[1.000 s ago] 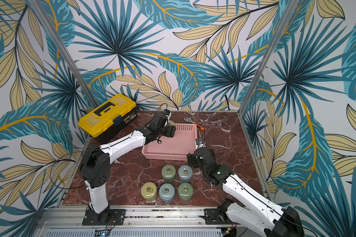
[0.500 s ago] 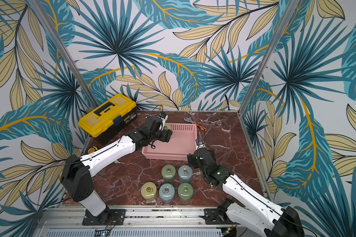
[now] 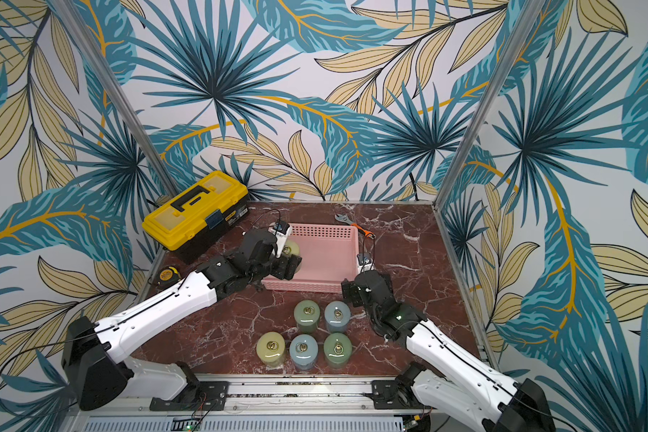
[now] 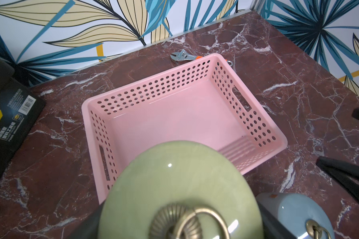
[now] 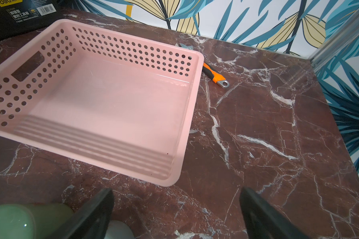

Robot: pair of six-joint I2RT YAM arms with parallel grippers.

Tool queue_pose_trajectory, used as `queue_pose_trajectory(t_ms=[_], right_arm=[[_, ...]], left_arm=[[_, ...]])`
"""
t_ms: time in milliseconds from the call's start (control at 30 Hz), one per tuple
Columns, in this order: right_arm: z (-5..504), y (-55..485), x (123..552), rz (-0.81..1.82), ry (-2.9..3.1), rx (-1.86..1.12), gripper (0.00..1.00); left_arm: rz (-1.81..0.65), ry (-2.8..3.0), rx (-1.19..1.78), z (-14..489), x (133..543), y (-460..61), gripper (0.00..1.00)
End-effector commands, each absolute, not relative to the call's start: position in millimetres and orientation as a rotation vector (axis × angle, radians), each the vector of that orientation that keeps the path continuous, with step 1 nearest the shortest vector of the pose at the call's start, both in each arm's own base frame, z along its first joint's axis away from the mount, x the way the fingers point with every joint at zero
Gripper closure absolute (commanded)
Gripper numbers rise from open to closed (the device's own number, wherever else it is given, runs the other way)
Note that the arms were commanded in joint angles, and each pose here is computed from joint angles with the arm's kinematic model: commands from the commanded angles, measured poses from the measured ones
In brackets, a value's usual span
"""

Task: Take the tea canister out of the basket
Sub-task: Place the tea canister at the center of the board.

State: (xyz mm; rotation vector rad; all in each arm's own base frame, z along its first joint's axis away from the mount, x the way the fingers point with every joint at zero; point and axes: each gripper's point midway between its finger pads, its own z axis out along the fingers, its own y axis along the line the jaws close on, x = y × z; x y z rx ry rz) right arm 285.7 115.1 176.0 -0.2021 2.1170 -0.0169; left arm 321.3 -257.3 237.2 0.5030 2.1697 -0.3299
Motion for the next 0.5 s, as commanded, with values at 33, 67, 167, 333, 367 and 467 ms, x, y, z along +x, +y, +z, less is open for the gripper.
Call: queue_pose_trajectory(t_ms=[33,67,167,333,367,467], right_arm=[[173.3,110.9,284.7,-0.031,2.102,-0.195,0.01],[173.2,110.9,284.7,-0.031,2.102,-0.194,0.01],[173.6,110.4,284.8,-0.031,2.1,-0.192,0.01],[173.3,110.8,284.6,-0.029,2.101,-0.194,0.01],[173.4,111.1,284.6,-0.028,2.101,-0.195,0.01],[173.9,111.2,284.4,-0.025,2.1,-0.193,0.01]], left_arm=[[-0.358,2.071,0.478,261.7,309.6,-249.6,0.5],[-0.358,2.073,0.477,260.1,306.6,-247.6,0.5],[-0.367,2.076,0.481,254.9,295.6,-243.0,0.51],[-0.377,2.087,0.474,242.6,279.1,-234.5,0.51],[-0.377,2.089,0.473,239.6,276.5,-233.2,0.51],[-0.382,2.093,0.463,232.2,268.9,-228.8,0.52]])
